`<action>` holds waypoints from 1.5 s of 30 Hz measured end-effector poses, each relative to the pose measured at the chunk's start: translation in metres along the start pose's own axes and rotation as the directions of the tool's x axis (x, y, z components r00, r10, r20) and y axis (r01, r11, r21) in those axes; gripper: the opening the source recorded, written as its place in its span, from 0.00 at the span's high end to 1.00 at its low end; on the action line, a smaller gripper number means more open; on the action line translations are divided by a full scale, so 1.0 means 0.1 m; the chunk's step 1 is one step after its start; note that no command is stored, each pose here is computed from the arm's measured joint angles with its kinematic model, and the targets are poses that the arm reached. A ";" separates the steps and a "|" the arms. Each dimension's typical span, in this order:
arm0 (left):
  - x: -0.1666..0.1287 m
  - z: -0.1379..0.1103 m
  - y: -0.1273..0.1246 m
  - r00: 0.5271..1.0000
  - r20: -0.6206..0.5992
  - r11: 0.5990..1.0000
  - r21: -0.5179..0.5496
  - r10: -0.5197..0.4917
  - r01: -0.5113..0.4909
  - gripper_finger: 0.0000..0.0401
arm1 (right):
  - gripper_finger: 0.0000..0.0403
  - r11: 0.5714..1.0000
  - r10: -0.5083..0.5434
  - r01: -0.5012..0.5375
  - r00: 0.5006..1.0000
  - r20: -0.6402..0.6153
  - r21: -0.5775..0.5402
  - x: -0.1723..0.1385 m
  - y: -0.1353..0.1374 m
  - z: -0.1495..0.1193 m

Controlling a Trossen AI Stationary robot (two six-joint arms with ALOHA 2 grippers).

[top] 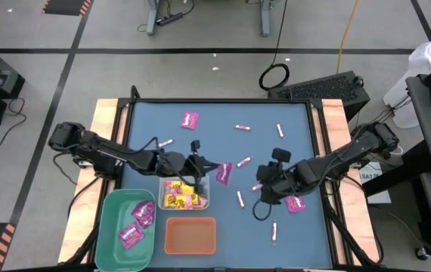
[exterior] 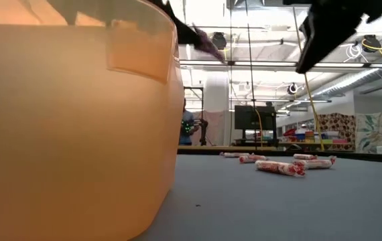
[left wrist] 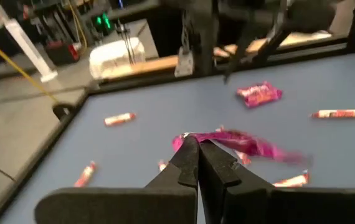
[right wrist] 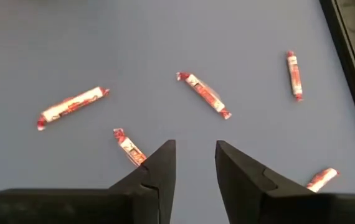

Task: Sort candy
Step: Put the purple candy into the green bin

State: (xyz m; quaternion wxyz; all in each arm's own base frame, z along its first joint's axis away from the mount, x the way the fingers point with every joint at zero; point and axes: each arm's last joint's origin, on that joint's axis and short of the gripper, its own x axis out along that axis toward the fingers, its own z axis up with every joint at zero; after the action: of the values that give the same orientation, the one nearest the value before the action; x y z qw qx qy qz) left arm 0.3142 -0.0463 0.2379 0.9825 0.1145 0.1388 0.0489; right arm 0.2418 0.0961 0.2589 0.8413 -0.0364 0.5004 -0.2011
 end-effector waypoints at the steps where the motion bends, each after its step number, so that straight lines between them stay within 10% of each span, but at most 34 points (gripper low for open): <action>1: -0.04 0.04 0.01 1.000 0.010 1.000 0.014 0.004 -0.004 1.00 | 0.74 1.000 -0.005 0.005 1.000 0.007 -0.003 0.03 0.03 -0.05; 6: -0.25 0.24 -0.02 0.995 0.100 0.974 0.228 -0.029 0.006 1.00 | 0.75 0.998 -0.036 0.039 0.998 0.057 -0.050 0.16 0.14 -0.23; 11: -0.38 0.36 -0.08 0.984 0.165 0.853 0.521 -0.064 -0.032 1.00 | 0.75 0.990 -0.092 0.105 0.986 0.140 -0.091 0.23 0.16 -0.27; 17: -0.44 0.43 -0.12 0.977 0.207 0.771 0.631 -0.058 -0.088 1.00 | 0.75 0.986 -0.110 0.130 0.976 0.188 -0.100 0.25 0.18 -0.27; 24: -0.47 0.45 -0.16 0.972 0.226 0.782 0.617 -0.063 -0.093 1.00 | 0.75 0.987 -0.109 0.129 0.975 0.191 -0.097 0.25 0.19 -0.27; 35: -0.48 0.51 -0.13 0.960 0.280 0.990 0.128 0.018 -0.056 1.00 | 0.75 0.989 -0.102 0.122 0.974 0.200 -0.087 0.25 0.19 -0.26; 38: -0.51 0.52 -0.08 0.962 0.250 0.993 -0.037 0.114 -0.108 1.00 | 0.75 0.990 -0.099 0.118 0.974 0.205 -0.082 0.25 0.20 -0.25; 45: -0.64 0.45 -0.01 0.978 0.114 0.985 -0.040 0.174 -0.171 1.00 | 0.75 0.989 -0.098 0.117 0.974 0.205 -0.085 0.25 0.20 -0.25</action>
State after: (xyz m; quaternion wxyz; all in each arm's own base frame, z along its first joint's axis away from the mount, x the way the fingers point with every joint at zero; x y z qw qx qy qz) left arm 0.2662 -0.0652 0.2961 0.9826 0.1139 0.0695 0.1292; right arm 0.2366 0.1085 0.2207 0.8725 -0.1243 0.4196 -0.2172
